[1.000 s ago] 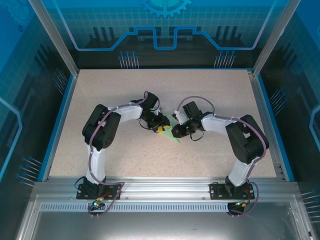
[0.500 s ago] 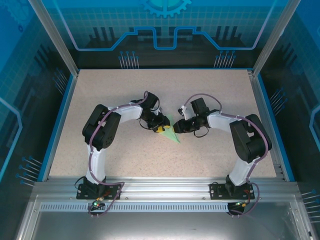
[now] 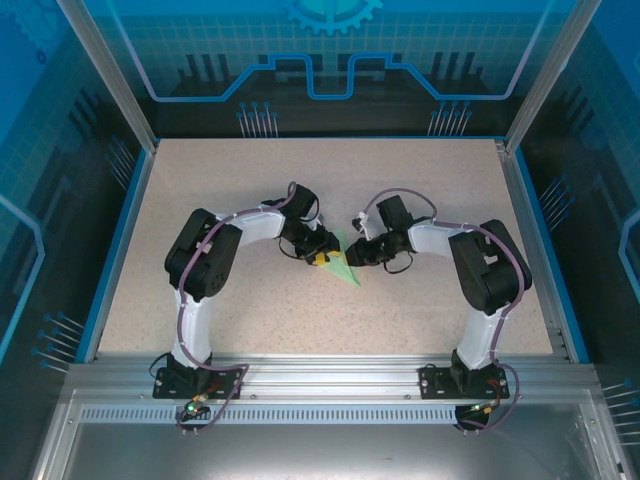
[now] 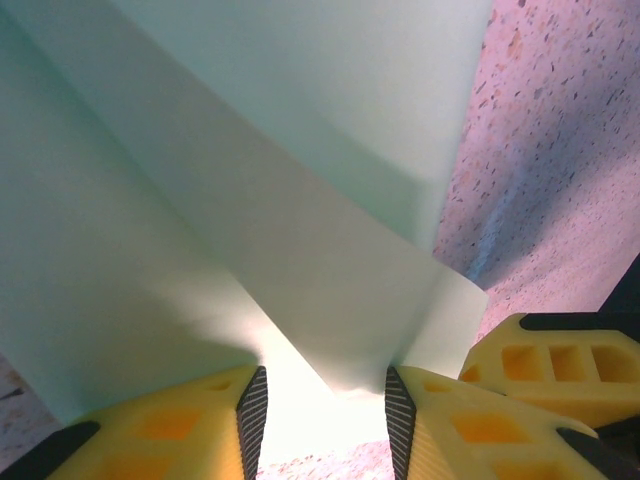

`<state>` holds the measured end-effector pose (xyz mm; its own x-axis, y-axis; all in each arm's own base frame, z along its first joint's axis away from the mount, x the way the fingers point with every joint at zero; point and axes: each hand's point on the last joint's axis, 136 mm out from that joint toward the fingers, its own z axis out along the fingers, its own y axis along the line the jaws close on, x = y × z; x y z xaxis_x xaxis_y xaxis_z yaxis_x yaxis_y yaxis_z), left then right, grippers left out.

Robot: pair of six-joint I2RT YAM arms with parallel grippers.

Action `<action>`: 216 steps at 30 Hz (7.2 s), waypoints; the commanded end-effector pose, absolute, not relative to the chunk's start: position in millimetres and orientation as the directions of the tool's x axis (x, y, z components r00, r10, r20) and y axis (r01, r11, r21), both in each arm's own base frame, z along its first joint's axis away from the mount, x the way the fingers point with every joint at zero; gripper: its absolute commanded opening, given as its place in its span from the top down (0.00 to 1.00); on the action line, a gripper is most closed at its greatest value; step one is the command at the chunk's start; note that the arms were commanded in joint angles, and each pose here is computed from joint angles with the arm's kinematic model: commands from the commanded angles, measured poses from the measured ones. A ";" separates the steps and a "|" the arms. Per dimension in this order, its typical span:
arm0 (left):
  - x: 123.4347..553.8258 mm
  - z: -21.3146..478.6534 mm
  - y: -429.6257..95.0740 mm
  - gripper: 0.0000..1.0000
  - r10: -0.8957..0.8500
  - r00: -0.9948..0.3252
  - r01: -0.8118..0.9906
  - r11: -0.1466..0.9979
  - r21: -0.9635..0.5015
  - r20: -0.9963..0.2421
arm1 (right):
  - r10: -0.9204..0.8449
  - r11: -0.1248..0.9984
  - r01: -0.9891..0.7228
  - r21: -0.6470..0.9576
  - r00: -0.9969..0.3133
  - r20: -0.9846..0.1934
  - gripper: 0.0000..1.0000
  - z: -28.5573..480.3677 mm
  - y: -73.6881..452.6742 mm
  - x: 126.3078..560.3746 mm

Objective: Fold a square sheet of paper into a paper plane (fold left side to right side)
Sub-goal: Fourth fold the wing at the center of the table.

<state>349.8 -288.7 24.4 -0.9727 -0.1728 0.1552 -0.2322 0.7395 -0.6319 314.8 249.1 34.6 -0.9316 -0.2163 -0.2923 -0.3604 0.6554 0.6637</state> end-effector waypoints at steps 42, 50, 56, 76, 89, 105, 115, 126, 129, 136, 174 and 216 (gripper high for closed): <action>346.0 16.7 -288.5 0.55 -0.160 -0.972 -0.232 0.760 -0.607 0.170 | -0.195 0.728 -0.285 0.624 -0.958 -0.210 1.00 11.5 232.2 321.5; 346.1 16.3 -288.9 0.54 -0.159 -0.972 -0.231 0.759 -0.609 0.170 | -0.204 0.737 -0.282 0.614 -0.959 -0.196 1.00 6.7 232.3 320.3; 348.4 27.4 -289.9 0.54 -0.151 -0.977 -0.213 0.755 -0.620 0.151 | -0.218 0.760 -0.273 0.590 -0.962 -0.164 1.00 -1.2 227.9 315.7; 371.6 71.5 -311.0 0.53 -0.101 -0.990 -0.144 0.706 -0.693 0.103 | -0.246 0.784 -0.275 0.557 -0.961 -0.127 1.00 -14.2 227.0 306.4; 384.1 39.5 -314.7 0.53 -0.106 -0.985 -0.170 0.735 -0.657 0.136 | -0.257 0.785 -0.283 0.550 -0.958 -0.127 1.00 -14.7 227.3 305.3; 367.3 -1.8 -297.1 0.52 -0.143 -0.971 -0.230 0.789 -0.570 0.194 | -0.237 0.775 -0.297 0.558 -0.955 -0.178 0.91 8.0 228.7 314.5; 359.3 -10.4 -291.3 0.52 -0.153 -0.967 -0.242 0.798 -0.552 0.204 | -0.214 0.750 -0.321 0.578 -0.945 -0.247 0.78 59.0 224.2 308.3; 359.9 -9.2 -290.5 0.52 -0.152 -0.968 -0.238 0.800 -0.551 0.199 | -0.239 0.682 -0.280 0.676 -0.959 -0.155 0.80 52.4 253.6 275.8; 360.0 -8.5 -290.9 0.52 -0.150 -0.969 -0.236 0.800 -0.551 0.197 | -0.243 0.687 -0.267 0.676 -0.961 -0.132 0.80 45.1 256.6 273.2; 359.6 -8.1 -290.6 0.52 -0.149 -0.969 -0.235 0.802 -0.550 0.196 | -0.243 0.726 -0.233 0.647 -0.967 -0.076 0.80 29.2 251.6 270.4; 360.4 -13.1 -284.6 0.52 -0.159 -0.968 -0.240 0.814 -0.529 0.194 | -0.227 0.824 -0.122 0.554 -0.966 0.125 0.84 -12.1 213.5 220.6; 367.5 -2.9 -282.9 0.49 -0.156 -0.973 -0.225 0.809 -0.543 0.172 | -0.104 0.849 -0.030 0.528 -0.988 0.111 0.87 -1.3 223.3 262.5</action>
